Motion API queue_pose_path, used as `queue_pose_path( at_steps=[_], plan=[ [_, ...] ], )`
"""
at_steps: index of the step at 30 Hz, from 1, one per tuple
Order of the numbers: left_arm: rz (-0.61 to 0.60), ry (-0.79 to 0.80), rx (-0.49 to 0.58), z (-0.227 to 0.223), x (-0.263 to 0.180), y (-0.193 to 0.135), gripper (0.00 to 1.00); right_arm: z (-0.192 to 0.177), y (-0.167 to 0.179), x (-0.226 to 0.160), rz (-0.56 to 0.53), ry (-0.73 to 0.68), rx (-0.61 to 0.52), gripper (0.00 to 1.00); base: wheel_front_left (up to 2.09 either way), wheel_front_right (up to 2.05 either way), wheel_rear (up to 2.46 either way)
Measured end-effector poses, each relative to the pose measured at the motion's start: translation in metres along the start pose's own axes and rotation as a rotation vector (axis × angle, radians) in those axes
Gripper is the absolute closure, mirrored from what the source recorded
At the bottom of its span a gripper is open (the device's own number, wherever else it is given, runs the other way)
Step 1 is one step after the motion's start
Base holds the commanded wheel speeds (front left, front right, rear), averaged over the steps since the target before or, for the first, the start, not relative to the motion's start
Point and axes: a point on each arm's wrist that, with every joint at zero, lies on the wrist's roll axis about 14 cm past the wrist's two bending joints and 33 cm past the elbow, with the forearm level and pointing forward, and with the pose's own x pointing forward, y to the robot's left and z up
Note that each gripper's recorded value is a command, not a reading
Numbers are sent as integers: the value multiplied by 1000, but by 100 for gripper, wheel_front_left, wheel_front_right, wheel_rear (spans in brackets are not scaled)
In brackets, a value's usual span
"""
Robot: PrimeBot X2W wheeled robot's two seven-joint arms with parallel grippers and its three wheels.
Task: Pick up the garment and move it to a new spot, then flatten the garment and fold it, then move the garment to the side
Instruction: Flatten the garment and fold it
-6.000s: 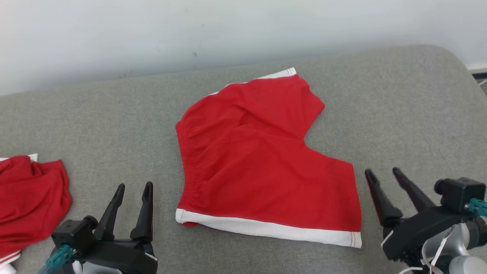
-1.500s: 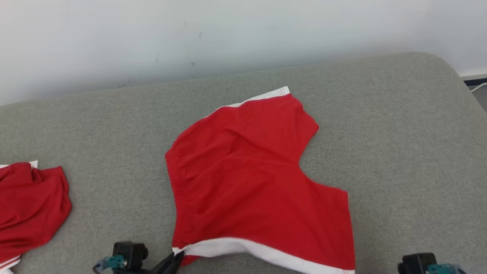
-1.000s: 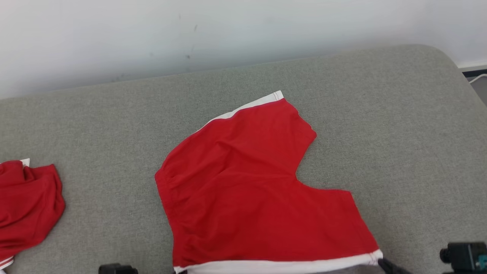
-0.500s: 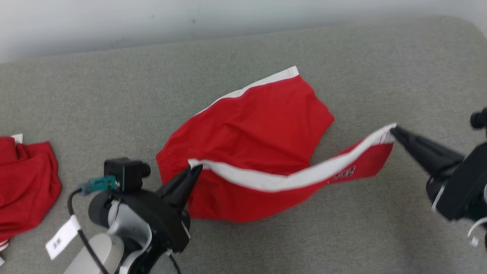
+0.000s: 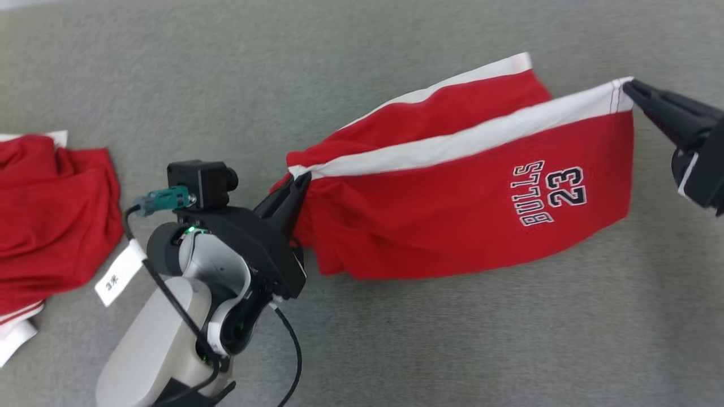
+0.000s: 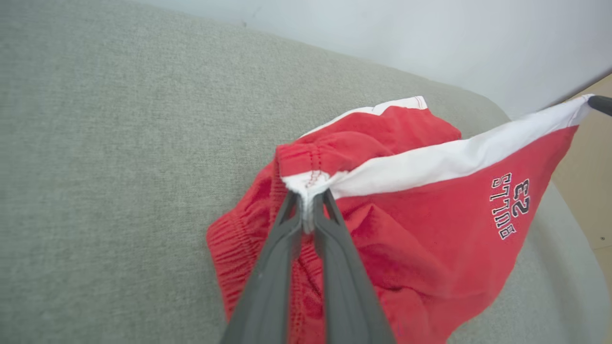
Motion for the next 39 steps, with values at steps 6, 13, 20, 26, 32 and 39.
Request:
queue_pose_path(
  at_steps=[6,13,20,26,32,39],
  plan=[
    [92,14,-42,-9,4,30,100,-6,7,46,44,47,1,100,0,0,0],
    [141,26,-47,-15,10,46,100,-12,14,85,70,67,4,100,0,0,0],
    [142,16,-17,-9,15,46,100,-7,9,96,46,41,-5,100,0,0,0],
    [130,-3,27,3,20,42,100,-3,4,98,30,15,-1,100,0,0,0],
    [124,8,54,6,27,41,100,4,2,104,17,-18,-9,100,0,0,0],
    [130,37,68,1,32,46,100,0,-3,118,7,-27,7,100,0,0,0]
  ],
)
